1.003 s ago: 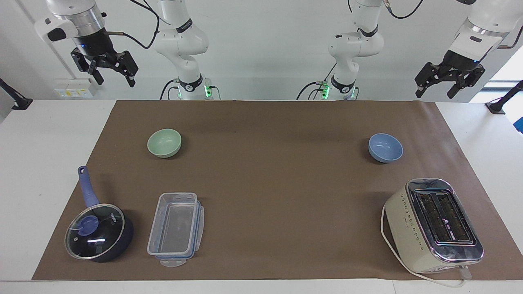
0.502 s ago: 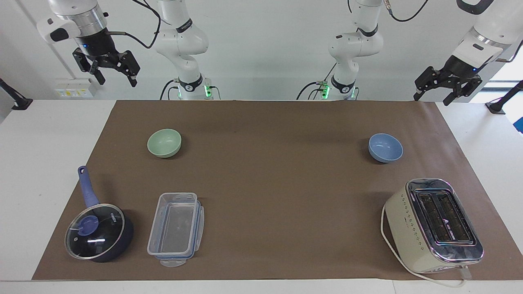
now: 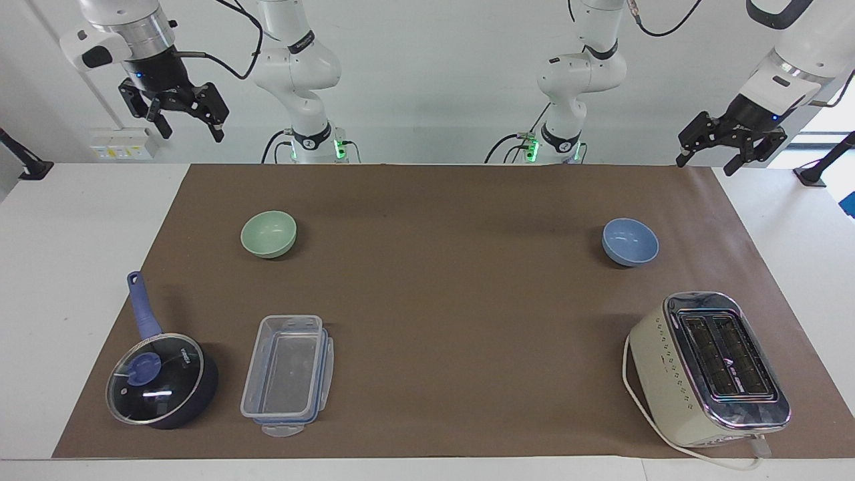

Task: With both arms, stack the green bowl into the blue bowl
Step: 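Reach the left gripper to the blue bowl while the right gripper approaches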

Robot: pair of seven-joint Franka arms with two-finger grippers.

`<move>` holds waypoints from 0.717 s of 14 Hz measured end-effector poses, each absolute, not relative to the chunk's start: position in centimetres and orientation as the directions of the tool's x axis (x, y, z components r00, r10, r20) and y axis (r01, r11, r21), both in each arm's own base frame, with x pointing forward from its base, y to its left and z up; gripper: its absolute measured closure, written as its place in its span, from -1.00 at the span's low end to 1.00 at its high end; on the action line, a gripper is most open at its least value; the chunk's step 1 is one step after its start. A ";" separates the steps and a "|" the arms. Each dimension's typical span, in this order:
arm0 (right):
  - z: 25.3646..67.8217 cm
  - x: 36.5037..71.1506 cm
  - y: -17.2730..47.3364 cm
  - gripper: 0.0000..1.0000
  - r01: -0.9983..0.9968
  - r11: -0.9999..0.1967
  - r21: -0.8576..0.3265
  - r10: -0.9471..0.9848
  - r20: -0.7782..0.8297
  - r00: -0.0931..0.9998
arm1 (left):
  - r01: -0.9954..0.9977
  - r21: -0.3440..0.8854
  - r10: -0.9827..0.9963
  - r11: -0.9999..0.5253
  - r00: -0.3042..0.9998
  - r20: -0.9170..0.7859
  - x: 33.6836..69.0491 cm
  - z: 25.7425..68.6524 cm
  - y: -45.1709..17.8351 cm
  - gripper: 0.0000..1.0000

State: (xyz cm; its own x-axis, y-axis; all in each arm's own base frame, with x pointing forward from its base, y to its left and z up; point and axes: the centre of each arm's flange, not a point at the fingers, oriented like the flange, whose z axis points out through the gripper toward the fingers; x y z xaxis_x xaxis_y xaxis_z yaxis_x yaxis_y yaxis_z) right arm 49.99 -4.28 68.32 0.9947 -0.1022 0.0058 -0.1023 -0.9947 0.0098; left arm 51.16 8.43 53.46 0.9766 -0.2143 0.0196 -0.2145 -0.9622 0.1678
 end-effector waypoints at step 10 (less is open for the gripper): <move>65.1 50.2 -4.3 -1.00 -0.100 -0.995 0.011 -0.100 -0.046 0.994 | -0.201 0.167 -0.199 -0.965 0.980 0.033 49.9 37.2 13.1 -1.00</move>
